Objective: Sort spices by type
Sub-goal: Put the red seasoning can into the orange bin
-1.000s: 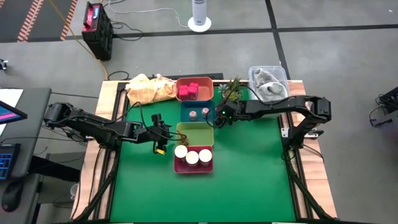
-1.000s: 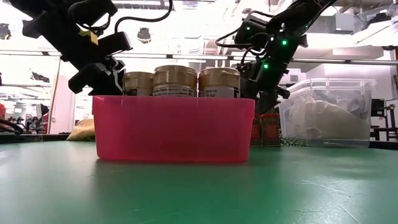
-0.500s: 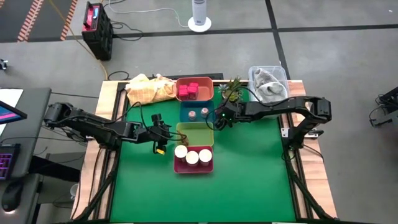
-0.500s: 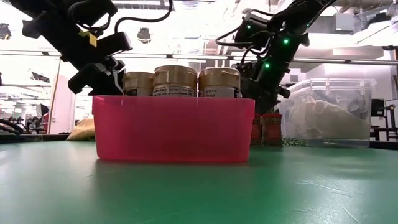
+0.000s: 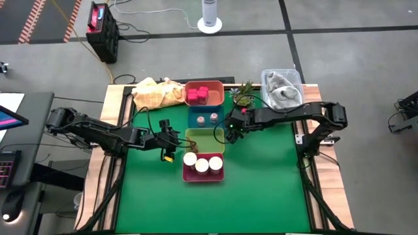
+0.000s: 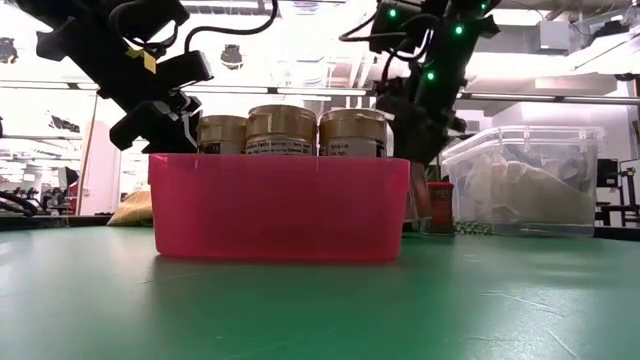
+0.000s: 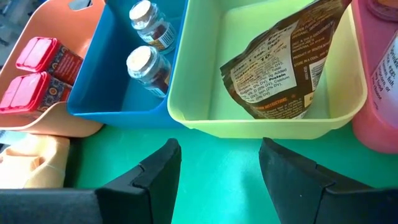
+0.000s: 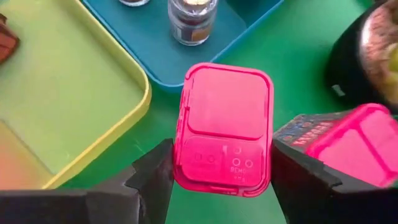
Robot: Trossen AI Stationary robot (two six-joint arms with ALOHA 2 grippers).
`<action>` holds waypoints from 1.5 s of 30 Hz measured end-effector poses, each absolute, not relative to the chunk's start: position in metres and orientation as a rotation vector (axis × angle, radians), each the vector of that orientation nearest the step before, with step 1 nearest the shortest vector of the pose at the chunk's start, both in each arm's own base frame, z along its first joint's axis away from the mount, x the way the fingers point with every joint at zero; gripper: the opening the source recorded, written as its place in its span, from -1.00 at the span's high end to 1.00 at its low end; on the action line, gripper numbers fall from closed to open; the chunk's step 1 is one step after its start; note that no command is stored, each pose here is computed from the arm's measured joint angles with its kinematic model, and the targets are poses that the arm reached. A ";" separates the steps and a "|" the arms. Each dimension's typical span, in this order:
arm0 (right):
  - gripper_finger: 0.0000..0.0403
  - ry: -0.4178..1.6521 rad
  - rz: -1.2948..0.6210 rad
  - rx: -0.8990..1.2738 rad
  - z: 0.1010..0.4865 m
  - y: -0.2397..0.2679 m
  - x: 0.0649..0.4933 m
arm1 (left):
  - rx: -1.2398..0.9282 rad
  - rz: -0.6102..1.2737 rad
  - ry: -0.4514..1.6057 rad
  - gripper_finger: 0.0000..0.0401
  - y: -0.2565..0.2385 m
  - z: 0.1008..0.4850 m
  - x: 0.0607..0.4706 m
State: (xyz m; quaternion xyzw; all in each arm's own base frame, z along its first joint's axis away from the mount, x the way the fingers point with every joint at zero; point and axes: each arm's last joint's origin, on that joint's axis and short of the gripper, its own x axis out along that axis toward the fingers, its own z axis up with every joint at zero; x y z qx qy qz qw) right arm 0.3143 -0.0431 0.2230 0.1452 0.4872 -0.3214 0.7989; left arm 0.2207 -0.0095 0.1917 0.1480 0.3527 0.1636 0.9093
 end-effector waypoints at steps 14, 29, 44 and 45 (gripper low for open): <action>-0.28 0.914 -0.770 0.143 0.276 -0.049 0.328 | 0.292 0.344 0.772 -0.03 -0.009 0.188 0.217; -0.28 0.620 -0.806 0.177 0.295 -0.121 0.340 | 0.232 0.373 0.703 -0.03 -0.009 0.193 0.221; -0.28 0.647 -0.888 0.299 0.232 -0.181 0.361 | 0.231 0.376 0.702 -0.03 -0.009 0.193 0.221; -0.28 0.642 -0.885 0.306 0.229 -0.183 0.362 | 0.231 0.376 0.702 -0.03 -0.009 0.193 0.221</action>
